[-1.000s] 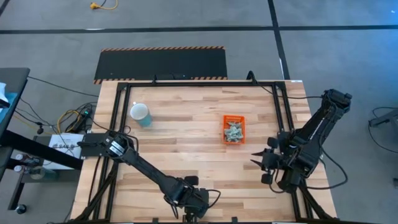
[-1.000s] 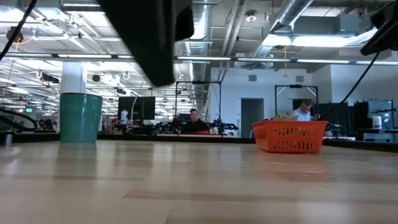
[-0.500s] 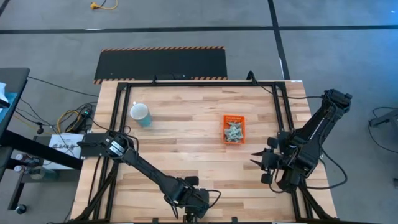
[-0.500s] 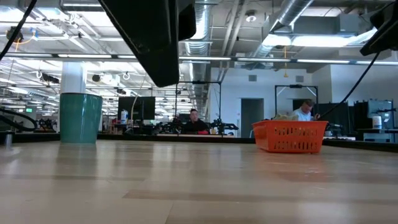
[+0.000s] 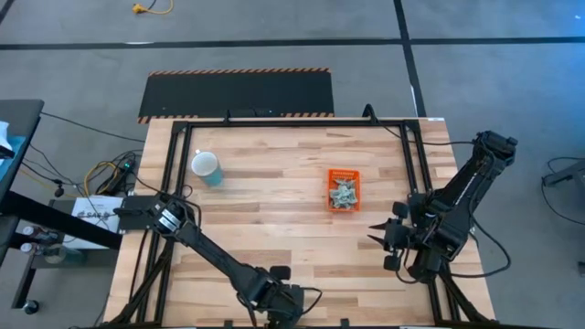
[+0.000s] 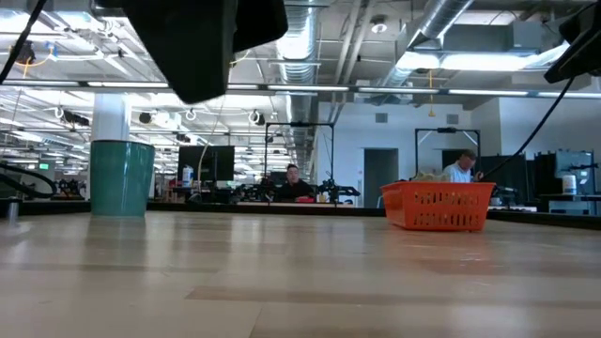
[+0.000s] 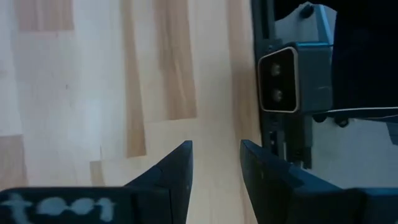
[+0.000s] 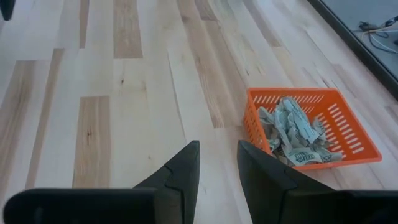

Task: Pick and place Stevia / Truvia into bins
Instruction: Return to Home Position

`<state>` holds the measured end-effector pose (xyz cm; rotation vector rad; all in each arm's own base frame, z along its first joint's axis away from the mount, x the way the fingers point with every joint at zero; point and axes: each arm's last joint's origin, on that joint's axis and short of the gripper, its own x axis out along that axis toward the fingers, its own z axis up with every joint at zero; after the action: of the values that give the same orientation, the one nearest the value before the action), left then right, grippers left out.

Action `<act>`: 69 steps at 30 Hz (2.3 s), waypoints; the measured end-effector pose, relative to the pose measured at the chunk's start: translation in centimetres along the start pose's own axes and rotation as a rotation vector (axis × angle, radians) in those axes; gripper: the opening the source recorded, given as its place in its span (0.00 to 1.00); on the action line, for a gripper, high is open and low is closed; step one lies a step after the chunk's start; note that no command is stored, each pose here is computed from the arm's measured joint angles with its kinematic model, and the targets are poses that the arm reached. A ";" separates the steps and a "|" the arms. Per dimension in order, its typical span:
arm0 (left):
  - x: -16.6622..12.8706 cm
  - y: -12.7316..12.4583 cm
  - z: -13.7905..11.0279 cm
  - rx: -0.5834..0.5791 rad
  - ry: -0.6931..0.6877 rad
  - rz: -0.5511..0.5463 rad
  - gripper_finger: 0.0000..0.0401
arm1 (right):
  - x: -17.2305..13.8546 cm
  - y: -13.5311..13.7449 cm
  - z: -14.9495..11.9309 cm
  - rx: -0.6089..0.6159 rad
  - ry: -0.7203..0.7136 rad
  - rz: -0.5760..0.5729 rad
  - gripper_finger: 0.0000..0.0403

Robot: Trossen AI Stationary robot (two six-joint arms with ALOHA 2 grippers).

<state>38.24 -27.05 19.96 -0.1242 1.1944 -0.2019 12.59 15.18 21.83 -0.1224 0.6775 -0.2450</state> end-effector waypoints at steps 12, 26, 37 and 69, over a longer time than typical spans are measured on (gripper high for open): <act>0.1 0.0 0.1 0.342 -0.020 0.038 0.30 | 0.0 0.0 0.0 -0.007 0.000 0.000 0.25; 4.5 1.7 1.2 0.603 -0.016 -0.111 0.29 | 0.0 0.0 0.0 -0.130 -0.002 -0.003 0.25; 6.6 2.0 1.6 0.679 -0.052 -0.235 0.22 | 0.0 0.0 0.0 -0.132 -0.005 -0.002 0.25; 7.3 6.2 2.9 0.487 -0.007 -0.047 0.00 | 0.1 0.1 -0.1 -0.110 0.004 0.003 0.25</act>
<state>44.04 -22.61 13.08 0.2727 1.1058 -0.5261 12.61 15.30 21.72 -0.2263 0.6950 -0.2050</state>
